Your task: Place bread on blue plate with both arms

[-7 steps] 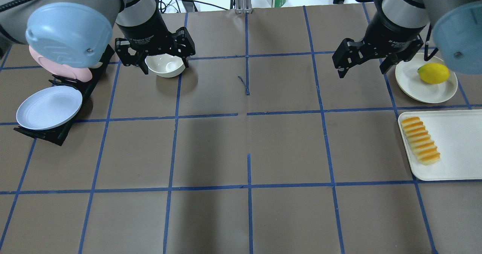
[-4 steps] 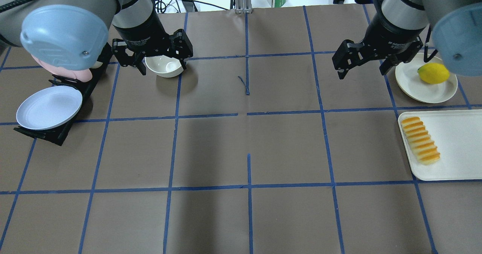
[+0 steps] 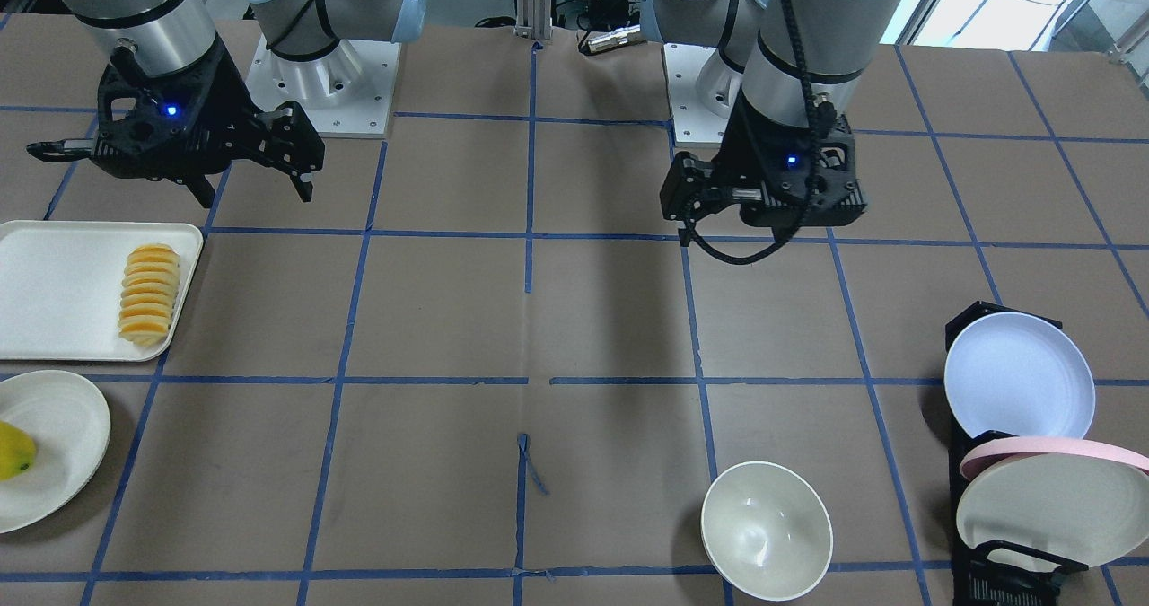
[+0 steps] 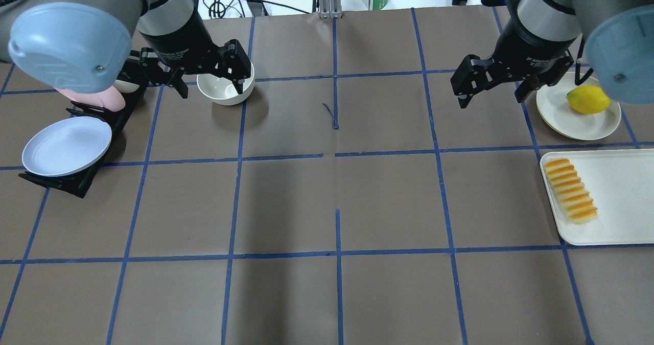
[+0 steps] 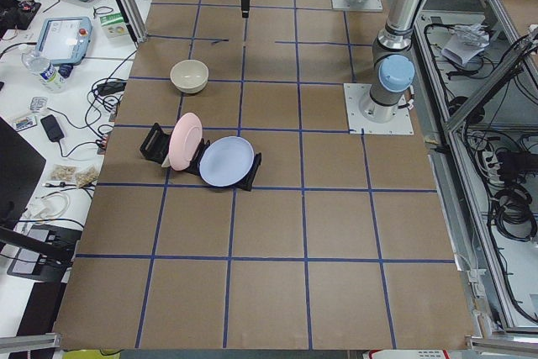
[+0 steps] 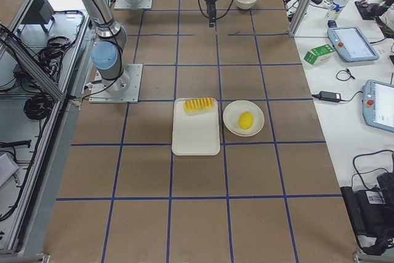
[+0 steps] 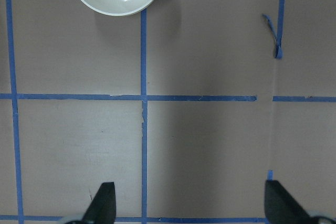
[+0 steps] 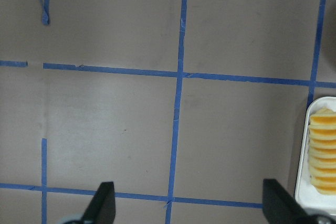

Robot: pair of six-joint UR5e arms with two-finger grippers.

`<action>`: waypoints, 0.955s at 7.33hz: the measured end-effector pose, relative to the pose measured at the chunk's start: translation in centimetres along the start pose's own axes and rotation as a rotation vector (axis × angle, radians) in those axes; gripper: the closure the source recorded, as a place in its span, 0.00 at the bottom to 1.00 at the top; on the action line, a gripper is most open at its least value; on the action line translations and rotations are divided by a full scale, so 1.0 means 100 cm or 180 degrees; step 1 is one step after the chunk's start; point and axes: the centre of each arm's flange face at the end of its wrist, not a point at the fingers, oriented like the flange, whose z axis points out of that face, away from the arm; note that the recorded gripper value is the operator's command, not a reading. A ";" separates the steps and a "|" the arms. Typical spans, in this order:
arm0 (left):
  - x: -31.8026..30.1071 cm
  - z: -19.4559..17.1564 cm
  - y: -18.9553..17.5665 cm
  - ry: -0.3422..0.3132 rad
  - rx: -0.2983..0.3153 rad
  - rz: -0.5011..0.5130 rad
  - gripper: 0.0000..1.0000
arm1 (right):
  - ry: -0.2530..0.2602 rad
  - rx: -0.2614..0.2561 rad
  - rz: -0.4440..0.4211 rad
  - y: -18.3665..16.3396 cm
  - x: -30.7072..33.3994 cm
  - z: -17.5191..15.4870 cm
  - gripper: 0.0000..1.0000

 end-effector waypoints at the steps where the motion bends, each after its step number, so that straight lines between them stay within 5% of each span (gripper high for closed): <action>1: -0.039 -0.004 -0.009 -0.0014 -0.0008 -0.0231 0.00 | 0.0003 -0.0003 -0.0006 0.000 0.000 0.000 0.00; 4: -0.203 -0.009 -0.024 -0.0060 -0.0046 -0.0924 0.00 | 0.0028 -0.0025 -0.0026 0.000 0.002 0.002 0.00; 6: -0.336 0.026 -0.013 -0.0022 -0.0233 -0.1550 0.00 | 0.0084 -0.0094 0.0021 0.001 0.014 0.009 0.00; 7: -0.380 0.055 -0.009 0.0010 -0.0284 -0.1536 0.00 | 0.0096 -0.0167 0.0011 0.005 0.020 0.022 0.00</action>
